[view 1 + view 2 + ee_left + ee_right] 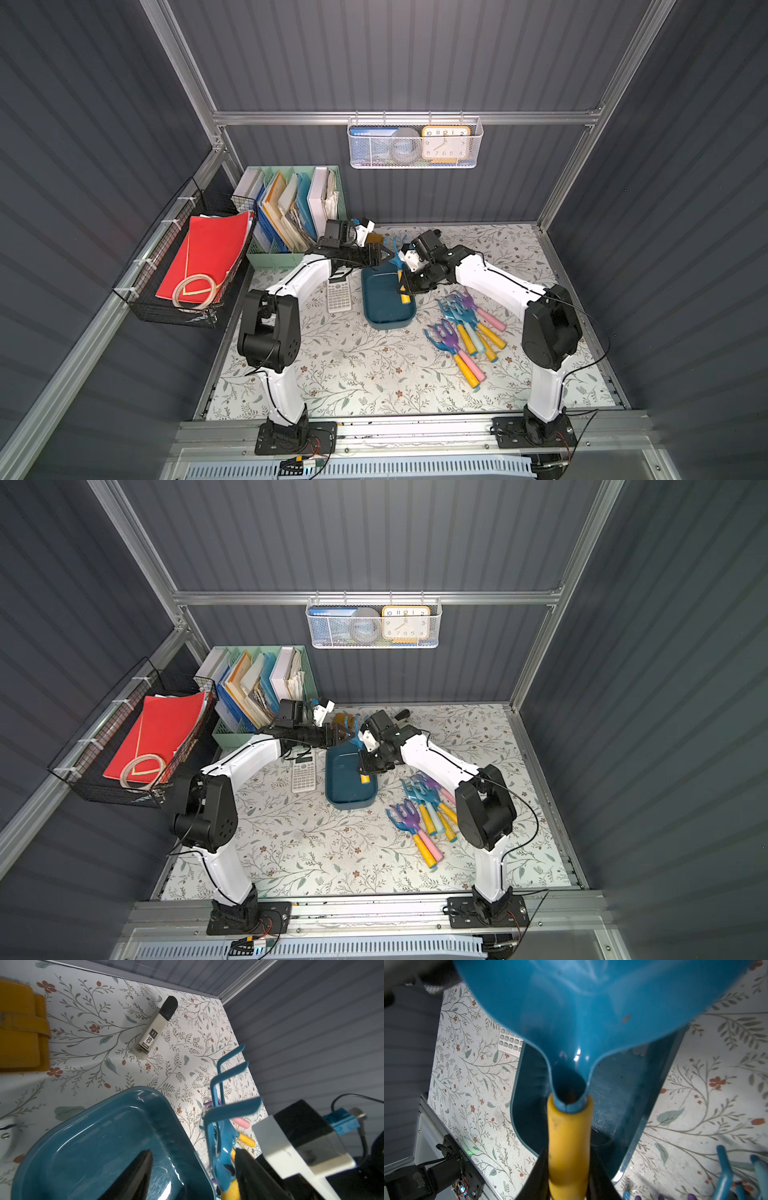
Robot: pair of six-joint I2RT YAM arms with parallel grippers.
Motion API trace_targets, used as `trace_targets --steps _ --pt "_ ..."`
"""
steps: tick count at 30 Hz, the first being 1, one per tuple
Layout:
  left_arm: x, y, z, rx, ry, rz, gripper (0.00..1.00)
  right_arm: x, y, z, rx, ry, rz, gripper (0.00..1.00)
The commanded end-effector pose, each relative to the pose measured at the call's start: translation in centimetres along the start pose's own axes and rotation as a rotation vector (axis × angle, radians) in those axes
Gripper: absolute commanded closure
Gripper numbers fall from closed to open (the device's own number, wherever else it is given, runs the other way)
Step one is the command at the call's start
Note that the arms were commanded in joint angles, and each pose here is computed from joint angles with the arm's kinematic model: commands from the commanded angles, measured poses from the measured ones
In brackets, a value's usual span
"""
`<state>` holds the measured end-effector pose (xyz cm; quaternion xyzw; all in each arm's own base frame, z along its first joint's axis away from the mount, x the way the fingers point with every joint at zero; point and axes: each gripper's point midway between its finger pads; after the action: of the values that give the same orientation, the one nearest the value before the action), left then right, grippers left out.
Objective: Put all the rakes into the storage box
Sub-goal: Place the rake in the storage box.
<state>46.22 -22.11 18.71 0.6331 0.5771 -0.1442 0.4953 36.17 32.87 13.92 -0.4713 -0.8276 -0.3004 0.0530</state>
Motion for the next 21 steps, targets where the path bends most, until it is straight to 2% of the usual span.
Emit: trace_targets --steps 1,3,4,7,8,10,12,16,17,20,21 --pt "0.4 -0.4 0.7 0.013 -0.025 -0.017 0.32 1.0 0.4 0.6 0.003 0.031 -0.015 0.94" --pt "0.6 -0.5 0.9 0.013 -0.027 -0.025 0.34 1.4 0.4 1.0 0.010 0.040 -0.026 0.94" --pt "0.7 -0.5 1.0 0.017 -0.028 -0.029 0.38 1.4 0.4 1.1 0.014 0.037 -0.031 0.94" --pt "1.0 -0.7 1.1 0.025 -0.026 -0.036 0.61 1.3 0.0 1.6 0.032 0.029 -0.026 0.94" --pt "1.2 -0.9 1.2 0.030 -0.020 -0.039 0.73 1.0 -0.2 1.7 0.042 0.019 -0.019 0.94" --pt "1.8 -1.3 1.4 0.048 -0.004 -0.048 0.90 0.8 -0.6 1.8 0.055 0.010 -0.018 0.94" --pt "2.6 -2.0 1.7 0.074 0.015 -0.062 0.96 0.4 -1.0 1.9 0.065 -0.007 -0.007 0.94" --pt "3.9 -3.3 1.9 0.122 0.065 -0.073 1.00 0.0 -1.7 2.0 0.080 -0.020 0.007 0.92" --pt "4.2 -3.6 1.9 0.131 0.077 -0.074 1.00 -0.2 -1.7 1.9 0.078 -0.032 0.013 0.86" --pt "4.9 -4.5 1.7 0.146 0.107 -0.078 1.00 -1.9 -1.6 1.5 0.062 -0.140 0.037 0.37" --pt "4.9 -4.5 1.6 0.143 0.113 -0.073 1.00 -2.7 -1.5 1.2 0.051 -0.187 0.046 0.30"
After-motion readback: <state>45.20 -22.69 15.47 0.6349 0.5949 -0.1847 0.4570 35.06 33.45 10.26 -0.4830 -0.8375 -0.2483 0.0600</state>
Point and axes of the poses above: each gripper's point midway between its finger pads, its own z axis out along the fingers, its own x axis along the line the jaws close on, y = z × x, and after that the axes turned 10 degrees about -z, right-handed
